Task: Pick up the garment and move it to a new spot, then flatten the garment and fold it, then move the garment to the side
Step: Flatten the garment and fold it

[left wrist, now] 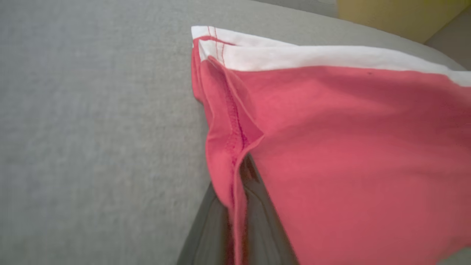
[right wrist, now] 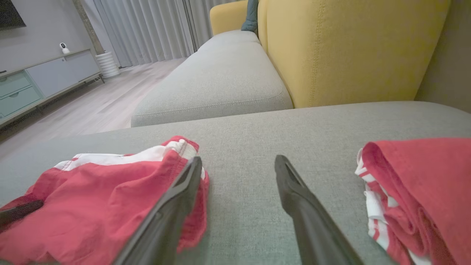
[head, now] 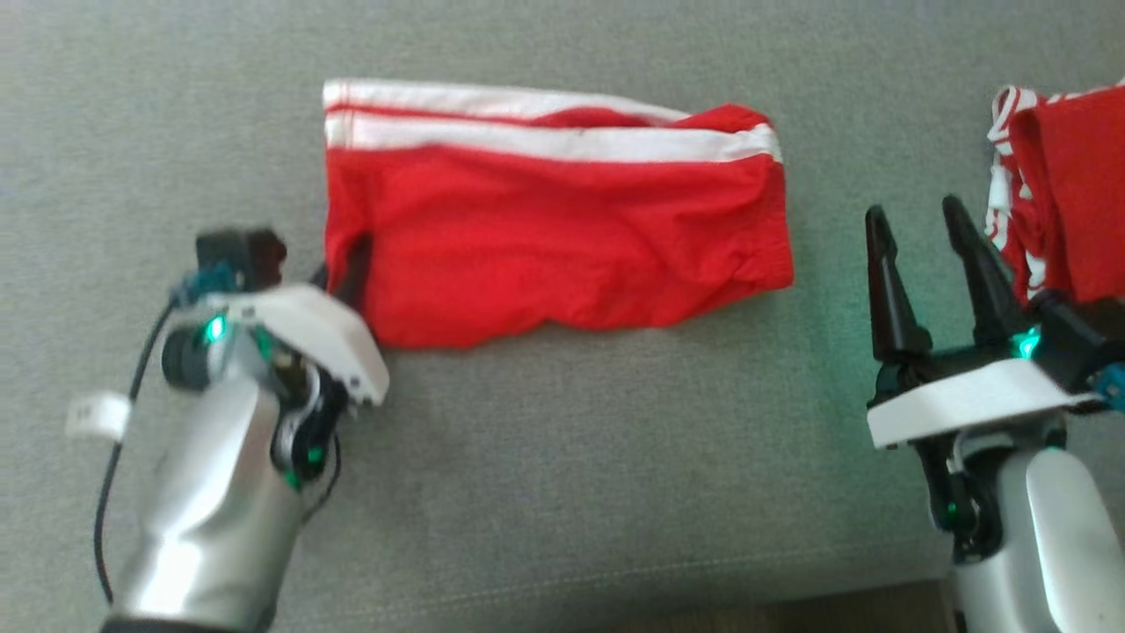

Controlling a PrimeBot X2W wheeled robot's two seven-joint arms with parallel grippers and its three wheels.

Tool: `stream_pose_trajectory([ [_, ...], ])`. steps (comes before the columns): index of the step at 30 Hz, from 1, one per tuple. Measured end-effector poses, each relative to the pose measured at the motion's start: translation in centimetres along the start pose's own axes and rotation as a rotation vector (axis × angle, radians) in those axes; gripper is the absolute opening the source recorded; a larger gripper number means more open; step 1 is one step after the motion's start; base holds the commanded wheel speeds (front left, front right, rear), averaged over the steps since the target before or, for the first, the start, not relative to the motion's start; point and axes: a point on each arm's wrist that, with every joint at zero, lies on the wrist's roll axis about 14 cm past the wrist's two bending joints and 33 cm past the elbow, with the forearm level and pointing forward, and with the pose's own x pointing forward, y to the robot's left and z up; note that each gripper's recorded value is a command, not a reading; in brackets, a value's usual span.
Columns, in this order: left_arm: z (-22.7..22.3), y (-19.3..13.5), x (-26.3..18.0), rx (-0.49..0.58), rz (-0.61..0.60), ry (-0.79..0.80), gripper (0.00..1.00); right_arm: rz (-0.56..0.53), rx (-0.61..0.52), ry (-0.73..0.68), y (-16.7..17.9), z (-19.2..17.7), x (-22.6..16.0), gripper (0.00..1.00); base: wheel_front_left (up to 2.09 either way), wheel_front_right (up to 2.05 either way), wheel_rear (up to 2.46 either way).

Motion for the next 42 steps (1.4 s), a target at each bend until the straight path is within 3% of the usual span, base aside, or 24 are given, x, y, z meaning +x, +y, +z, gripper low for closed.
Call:
stream_pose_trajectory([
  [4, -1.0, 0.8, -2.5, -0.047, 0.042, -0.004, 0.00, 0.012, 0.004, 0.019, 0.5, -0.4, -0.6, 1.00, 0.00, 0.00, 0.00],
  [5, -1.2, 0.9, -2.9, -0.054, 0.050, 0.000, 0.38, 0.016, 0.004, 0.023, 0.7, -0.4, -0.6, 1.00, 0.00, 0.00, 0.00],
  [6, -1.4, 1.0, -3.4, -0.059, 0.055, -0.001, 1.00, 0.019, 0.004, 0.021, 0.8, -0.3, -0.6, 1.00, 0.00, 0.00, 0.00],
  [10, -0.6, 1.5, -4.6, -0.063, 0.091, -0.064, 1.00, 0.031, -0.011, 0.015, 1.0, 0.2, -0.7, 1.00, 0.00, 0.00, 0.00],
  [13, 2.1, 3.1, -6.0, -0.049, 0.178, -0.223, 1.00, 0.034, -0.032, 0.009, 0.9, 0.7, -0.9, 1.00, 0.00, 0.00, 0.00],
  [17, 6.2, 3.3, -8.6, 0.041, 0.220, -0.424, 1.00, 0.046, -0.049, -0.014, 1.3, 1.9, -1.2, 1.00, 0.00, 0.00, 0.00],
  [22, 8.7, 2.8, -11.0, 0.103, 0.231, -0.532, 1.00, 0.050, -0.092, -0.029, 1.2, 2.7, -1.7, 1.00, 0.00, 0.00, 0.00],
  [42, 8.0, 1.7, -13.0, 0.154, 0.216, -0.542, 1.00, 0.044, -0.093, -0.018, 1.1, 2.7, -2.6, 1.00, 0.00, 0.00, 0.00],
])
